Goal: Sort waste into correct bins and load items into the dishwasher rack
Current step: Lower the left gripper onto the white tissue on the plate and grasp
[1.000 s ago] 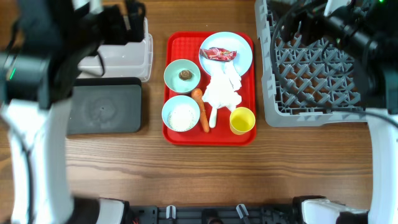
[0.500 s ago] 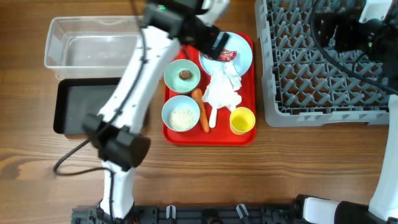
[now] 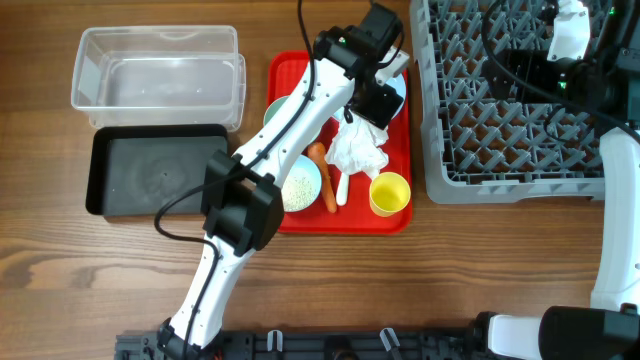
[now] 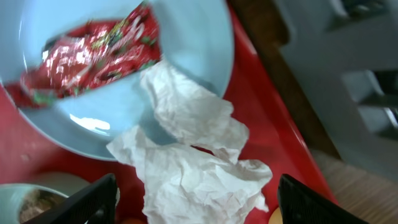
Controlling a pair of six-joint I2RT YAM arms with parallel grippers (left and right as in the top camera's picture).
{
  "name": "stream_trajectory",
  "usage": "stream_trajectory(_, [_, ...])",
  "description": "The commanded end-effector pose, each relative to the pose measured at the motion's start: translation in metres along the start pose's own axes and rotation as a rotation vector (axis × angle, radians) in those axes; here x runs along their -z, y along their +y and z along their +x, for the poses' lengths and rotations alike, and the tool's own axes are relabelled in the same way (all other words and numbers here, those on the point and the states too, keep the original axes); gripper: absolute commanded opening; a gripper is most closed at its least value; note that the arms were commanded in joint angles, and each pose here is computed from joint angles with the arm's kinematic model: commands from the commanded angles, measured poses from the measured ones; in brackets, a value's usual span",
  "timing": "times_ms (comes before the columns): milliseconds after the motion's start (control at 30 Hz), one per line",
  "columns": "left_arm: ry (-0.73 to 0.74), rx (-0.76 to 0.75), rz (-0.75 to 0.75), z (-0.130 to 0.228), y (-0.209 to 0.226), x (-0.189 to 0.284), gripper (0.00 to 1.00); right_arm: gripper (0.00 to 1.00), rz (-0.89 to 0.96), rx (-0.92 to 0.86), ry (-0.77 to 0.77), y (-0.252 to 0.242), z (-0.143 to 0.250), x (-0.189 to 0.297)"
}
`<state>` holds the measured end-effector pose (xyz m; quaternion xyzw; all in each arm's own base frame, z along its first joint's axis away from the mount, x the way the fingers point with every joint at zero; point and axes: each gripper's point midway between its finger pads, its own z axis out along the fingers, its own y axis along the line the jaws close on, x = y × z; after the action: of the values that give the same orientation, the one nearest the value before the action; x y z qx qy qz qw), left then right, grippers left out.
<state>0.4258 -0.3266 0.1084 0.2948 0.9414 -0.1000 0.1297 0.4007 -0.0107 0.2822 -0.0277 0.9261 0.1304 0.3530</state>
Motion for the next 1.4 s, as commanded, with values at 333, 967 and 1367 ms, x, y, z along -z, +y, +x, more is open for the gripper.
stream_trajectory(333, [0.165,0.328,-0.113,0.038,0.02,-0.046,0.81,0.97,0.016,-0.009,0.007,-0.004,0.001,-0.003])
stream_trajectory(967, [0.197,0.296,-0.116,0.054,0.008,-0.077,0.78,0.97,0.016,-0.006,0.004,-0.004,0.0,-0.003])
stream_trajectory(1367, [0.196,0.292,-0.123,0.055,0.008,-0.078,0.34,0.97,0.016,-0.007,0.007,-0.004,0.001,-0.003])
